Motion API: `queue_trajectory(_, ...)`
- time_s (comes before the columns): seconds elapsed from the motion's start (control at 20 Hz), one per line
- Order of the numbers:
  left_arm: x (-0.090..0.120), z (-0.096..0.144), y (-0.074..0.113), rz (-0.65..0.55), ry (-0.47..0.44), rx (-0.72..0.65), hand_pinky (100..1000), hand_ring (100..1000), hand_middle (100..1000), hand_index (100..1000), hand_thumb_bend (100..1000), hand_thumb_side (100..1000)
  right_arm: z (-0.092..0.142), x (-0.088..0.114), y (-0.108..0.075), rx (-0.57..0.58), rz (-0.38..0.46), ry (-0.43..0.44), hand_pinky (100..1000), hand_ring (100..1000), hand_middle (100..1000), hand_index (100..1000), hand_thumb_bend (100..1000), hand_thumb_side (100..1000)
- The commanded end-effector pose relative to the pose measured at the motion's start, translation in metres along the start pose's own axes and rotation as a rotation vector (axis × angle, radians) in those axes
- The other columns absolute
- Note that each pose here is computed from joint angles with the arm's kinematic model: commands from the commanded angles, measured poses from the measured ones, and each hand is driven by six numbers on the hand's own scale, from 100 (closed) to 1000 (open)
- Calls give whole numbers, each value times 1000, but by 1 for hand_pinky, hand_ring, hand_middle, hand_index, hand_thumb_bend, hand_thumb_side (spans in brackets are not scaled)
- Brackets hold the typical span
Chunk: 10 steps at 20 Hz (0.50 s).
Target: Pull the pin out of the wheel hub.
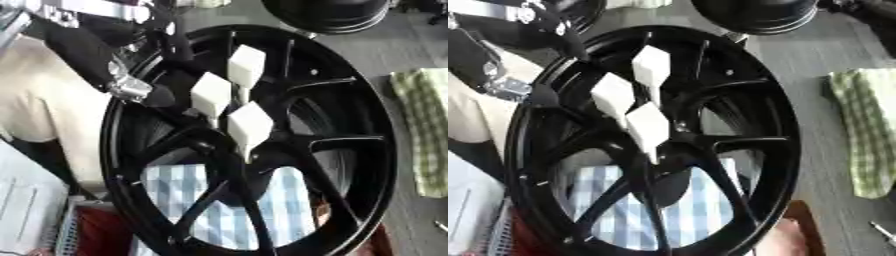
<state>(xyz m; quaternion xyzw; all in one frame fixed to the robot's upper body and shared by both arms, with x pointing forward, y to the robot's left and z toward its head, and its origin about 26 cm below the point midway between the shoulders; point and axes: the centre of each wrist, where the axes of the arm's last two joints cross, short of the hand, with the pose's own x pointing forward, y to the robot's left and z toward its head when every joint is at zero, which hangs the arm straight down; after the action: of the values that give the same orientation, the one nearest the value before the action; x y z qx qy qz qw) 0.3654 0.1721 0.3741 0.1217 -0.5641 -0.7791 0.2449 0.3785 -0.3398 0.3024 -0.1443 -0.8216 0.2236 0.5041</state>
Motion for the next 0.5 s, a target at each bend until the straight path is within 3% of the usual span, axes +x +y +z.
queue_trajectory(0.05, 3, 4, 10, -41, 8, 15, 809, 792, 783, 843, 440, 632, -3, 11, -5, 0, 28, -30, 838, 717, 676, 713, 144, 515)
queue_trajectory(0.5, 2, -5, 7, -15, -42, -21, 835, 821, 813, 883, 516, 599, -3, 8, -3, 2, 27, -13, 839, 716, 675, 712, 129, 521)
